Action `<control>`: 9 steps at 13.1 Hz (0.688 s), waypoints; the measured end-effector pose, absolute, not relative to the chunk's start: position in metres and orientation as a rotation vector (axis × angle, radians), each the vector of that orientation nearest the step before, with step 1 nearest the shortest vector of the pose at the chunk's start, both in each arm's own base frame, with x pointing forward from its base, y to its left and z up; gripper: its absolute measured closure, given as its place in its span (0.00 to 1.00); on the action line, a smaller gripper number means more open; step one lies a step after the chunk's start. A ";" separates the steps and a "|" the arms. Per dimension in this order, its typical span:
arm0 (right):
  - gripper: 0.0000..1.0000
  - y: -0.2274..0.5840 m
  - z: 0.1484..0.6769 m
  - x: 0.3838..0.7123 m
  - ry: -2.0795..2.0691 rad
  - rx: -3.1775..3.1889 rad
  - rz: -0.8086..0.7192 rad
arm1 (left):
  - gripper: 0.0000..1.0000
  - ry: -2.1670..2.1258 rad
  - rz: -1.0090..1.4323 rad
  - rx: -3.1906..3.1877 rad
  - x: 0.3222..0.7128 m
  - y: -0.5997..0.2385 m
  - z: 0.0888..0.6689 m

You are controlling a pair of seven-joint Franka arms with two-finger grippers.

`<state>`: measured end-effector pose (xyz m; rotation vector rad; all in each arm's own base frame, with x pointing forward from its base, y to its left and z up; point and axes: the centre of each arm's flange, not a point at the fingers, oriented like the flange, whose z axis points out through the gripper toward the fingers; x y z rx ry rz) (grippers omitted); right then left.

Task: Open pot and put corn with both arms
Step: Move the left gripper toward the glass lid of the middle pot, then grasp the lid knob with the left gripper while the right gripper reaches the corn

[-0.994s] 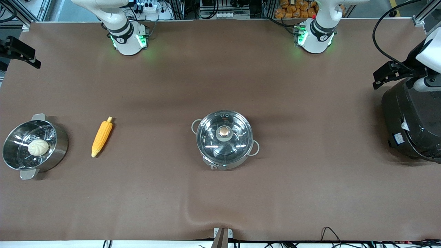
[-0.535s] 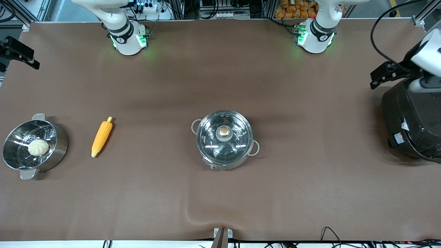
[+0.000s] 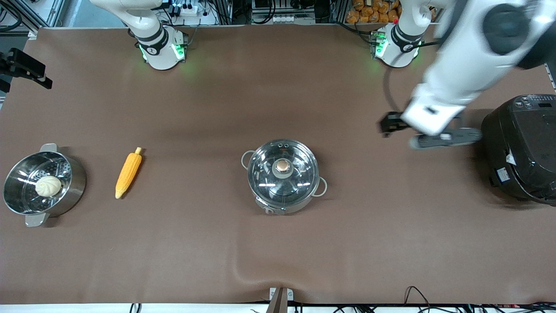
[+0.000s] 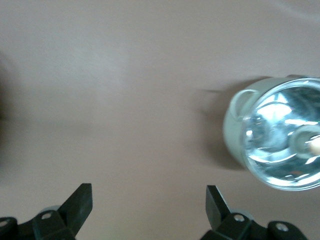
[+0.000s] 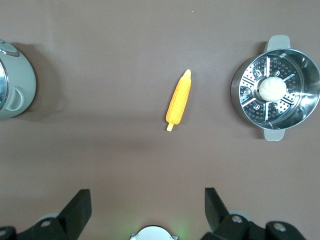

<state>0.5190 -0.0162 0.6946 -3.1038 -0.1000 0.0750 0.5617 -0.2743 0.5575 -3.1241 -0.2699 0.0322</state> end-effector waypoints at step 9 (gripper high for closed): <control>0.00 0.004 0.673 0.542 -0.156 -3.103 0.069 | 0.00 -0.520 -0.015 -3.137 0.575 -0.429 0.439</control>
